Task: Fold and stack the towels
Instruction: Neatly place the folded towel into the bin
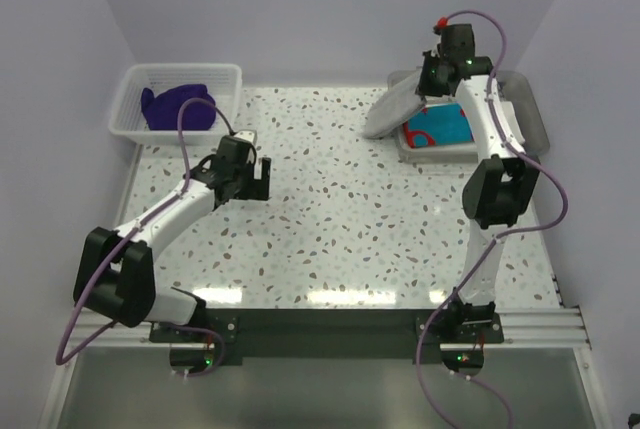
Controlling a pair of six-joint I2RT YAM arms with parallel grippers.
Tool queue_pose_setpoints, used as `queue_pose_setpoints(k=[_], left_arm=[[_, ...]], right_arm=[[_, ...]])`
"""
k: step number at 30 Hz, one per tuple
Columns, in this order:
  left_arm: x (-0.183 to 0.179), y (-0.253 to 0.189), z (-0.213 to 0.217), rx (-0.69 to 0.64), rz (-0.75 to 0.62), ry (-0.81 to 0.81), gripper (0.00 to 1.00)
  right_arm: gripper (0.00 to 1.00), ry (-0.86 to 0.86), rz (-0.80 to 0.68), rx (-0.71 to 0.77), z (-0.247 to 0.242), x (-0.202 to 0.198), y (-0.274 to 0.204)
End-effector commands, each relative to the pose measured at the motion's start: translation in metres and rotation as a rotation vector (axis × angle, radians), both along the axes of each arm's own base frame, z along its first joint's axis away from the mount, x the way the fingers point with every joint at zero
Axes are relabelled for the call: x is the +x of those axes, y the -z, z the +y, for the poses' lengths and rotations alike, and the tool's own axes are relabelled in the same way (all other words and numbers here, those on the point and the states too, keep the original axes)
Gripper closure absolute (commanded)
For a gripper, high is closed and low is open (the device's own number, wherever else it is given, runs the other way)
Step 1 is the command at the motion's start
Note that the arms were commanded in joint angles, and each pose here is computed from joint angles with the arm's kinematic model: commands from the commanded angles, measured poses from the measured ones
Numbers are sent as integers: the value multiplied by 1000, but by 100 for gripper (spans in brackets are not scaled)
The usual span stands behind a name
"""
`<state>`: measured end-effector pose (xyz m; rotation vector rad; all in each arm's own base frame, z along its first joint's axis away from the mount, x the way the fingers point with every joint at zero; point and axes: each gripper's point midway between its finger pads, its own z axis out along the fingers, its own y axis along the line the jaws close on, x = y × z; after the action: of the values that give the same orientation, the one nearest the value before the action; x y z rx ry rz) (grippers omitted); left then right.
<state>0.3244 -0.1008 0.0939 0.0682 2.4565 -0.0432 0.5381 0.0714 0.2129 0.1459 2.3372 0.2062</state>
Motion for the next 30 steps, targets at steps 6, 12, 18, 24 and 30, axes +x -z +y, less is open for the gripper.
queue_pose_setpoints(k=[6,12,18,24,30], left_arm=[[15,7,6,19,-28,-10,0],[16,21,6,33,14,-11,0],[16,32,5,35,49,-7,0],[16,37,4,33,61,-5,0],[16,40,3,36,69,1,0]], right_arm=[[100,-7,-60,-54,-82,28,-23],[100,-84,-44,-95,-121,19,-20],[100,-204,-26,-103,-129,3,-18],[100,-256,1,-143,-150,-2,-5],[100,-202,3,-173,-165,16,20]])
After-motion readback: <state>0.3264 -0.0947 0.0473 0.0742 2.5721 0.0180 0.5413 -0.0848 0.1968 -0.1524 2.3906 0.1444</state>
